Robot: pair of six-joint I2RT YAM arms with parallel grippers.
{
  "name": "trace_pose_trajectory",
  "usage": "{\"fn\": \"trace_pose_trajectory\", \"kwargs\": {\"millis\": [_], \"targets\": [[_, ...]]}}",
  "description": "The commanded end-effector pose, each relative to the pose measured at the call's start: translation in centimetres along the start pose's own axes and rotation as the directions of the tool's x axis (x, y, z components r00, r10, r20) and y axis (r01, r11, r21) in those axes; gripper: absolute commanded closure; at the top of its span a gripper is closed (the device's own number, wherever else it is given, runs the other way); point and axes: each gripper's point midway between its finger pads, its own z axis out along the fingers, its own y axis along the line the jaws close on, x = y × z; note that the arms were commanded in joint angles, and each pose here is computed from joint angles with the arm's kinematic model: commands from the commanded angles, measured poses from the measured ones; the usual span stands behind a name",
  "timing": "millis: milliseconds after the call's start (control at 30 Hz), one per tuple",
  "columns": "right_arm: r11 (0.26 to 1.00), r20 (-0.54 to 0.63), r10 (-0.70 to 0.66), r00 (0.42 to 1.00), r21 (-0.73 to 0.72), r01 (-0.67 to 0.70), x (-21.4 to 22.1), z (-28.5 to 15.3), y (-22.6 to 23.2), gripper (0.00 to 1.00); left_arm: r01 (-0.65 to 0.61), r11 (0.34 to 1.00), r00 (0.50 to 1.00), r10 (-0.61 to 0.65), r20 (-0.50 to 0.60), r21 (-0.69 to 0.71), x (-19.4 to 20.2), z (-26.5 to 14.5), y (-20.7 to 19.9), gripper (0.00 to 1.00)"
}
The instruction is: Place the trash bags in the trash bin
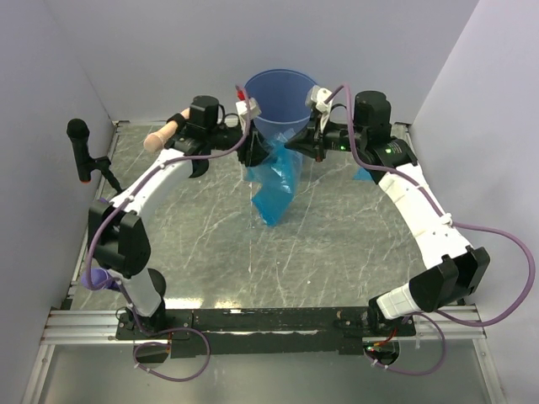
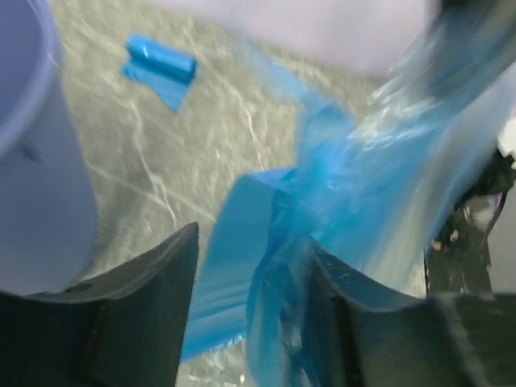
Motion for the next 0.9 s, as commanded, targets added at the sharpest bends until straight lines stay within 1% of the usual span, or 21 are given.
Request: {"fn": "trace_pose_trajectory", "kwargs": {"millis": [0, 100, 200, 333, 400, 433, 467, 567, 600, 633, 667, 700, 733, 767, 867], "targets": [[0.991, 0.071, -0.129, 0.989, 0.027, 0.128, -4.5, -1.5, 0.4, 1.0, -0.025, 1.0, 0.997, 0.024, -0.074, -0.008, 1.9, 0.7, 0.4, 0.5], [0.99, 0.085, -0.136, 0.987, 0.039, 0.133, -5.3, -2.0, 0.6, 1.0, -0.026, 0.994, 0.992, 0.013, -0.123, -0.103, 3.5, 0.0, 2.0, 0.51], [0.99, 0.09, -0.133, 0.987, 0.065, 0.127, -5.7, -2.7, 0.4, 1.0, -0.01, 0.985, 0.993, -0.011, -0.117, -0.172, 3.7, -1.2, 2.9, 0.5], [0.988, 0.07, -0.101, 0.992, 0.123, 0.092, -4.8, -3.8, -0.9, 1.0, 0.039, 0.981, 0.995, -0.055, -0.081, -0.188, 3.5, -3.1, 3.3, 0.5], [0.985, 0.053, -0.081, 0.995, 0.155, 0.072, -4.0, -4.5, -1.7, 1.0, 0.058, 0.98, 0.994, -0.075, -0.081, -0.19, 3.5, -4.0, 3.3, 0.53], [0.982, 0.04, -0.08, 0.996, 0.172, 0.072, -3.6, -4.9, -2.1, 1.0, 0.069, 0.981, 0.994, -0.083, -0.074, -0.179, 3.3, -4.6, 3.3, 0.58], [0.98, 0.024, -0.079, 0.997, 0.187, 0.073, -3.1, -5.1, -2.4, 1.0, 0.081, 0.984, 0.994, -0.093, -0.065, -0.16, 3.2, -4.9, 3.1, 0.67], [0.974, -0.029, -0.073, 0.997, 0.214, 0.077, -1.0, -5.3, -3.1, 1.0, 0.087, 0.992, 0.996, -0.09, -0.025, -0.089, 1.9, -5.5, 1.8, 0.98], [0.97, -0.037, -0.058, 0.998, 0.234, 0.065, -0.5, -5.3, -3.4, 1.0, 0.086, 0.993, 0.996, -0.088, -0.019, -0.077, 1.7, -5.5, 1.5, 0.99], [0.967, -0.028, -0.045, 0.999, 0.249, 0.05, -0.6, -5.4, -3.6, 0.98, 0.091, 0.993, 0.996, -0.091, -0.006, -0.08, 1.3, -5.5, 1.4, 0.99], [0.97, -0.01, -0.057, 0.998, 0.236, 0.058, -1.3, -5.4, -3.1, 0.81, 0.09, 0.992, 0.996, -0.09, 0.008, -0.094, 0.7, -5.4, 1.7, 0.99], [0.976, 0.013, -0.112, 0.994, 0.187, 0.108, -2.7, -4.9, -1.8, 0.67, 0.133, 0.985, 0.991, -0.132, 0.021, -0.11, 0.3, -5.4, 1.9, 0.99], [0.975, 0.023, -0.176, 0.984, 0.141, 0.171, -4.0, -4.5, -0.4, 0.61, 0.147, 0.982, 0.989, -0.145, 0.029, -0.12, -0.2, -5.3, 2.2, 0.99], [0.967, 0.012, -0.24, 0.971, 0.087, 0.238, -4.4, -3.8, 1.1, 0.57, 0.155, 0.979, 0.988, -0.152, 0.029, -0.129, -0.3, -5.3, 2.5, 0.99], [0.935, -0.03, -0.355, 0.934, -0.026, 0.354, -3.3, -1.8, 4.6, 0.48, 0.196, 0.967, 0.98, -0.19, 0.052, -0.161, -0.9, -5.2, 3.1, 0.99]]}}
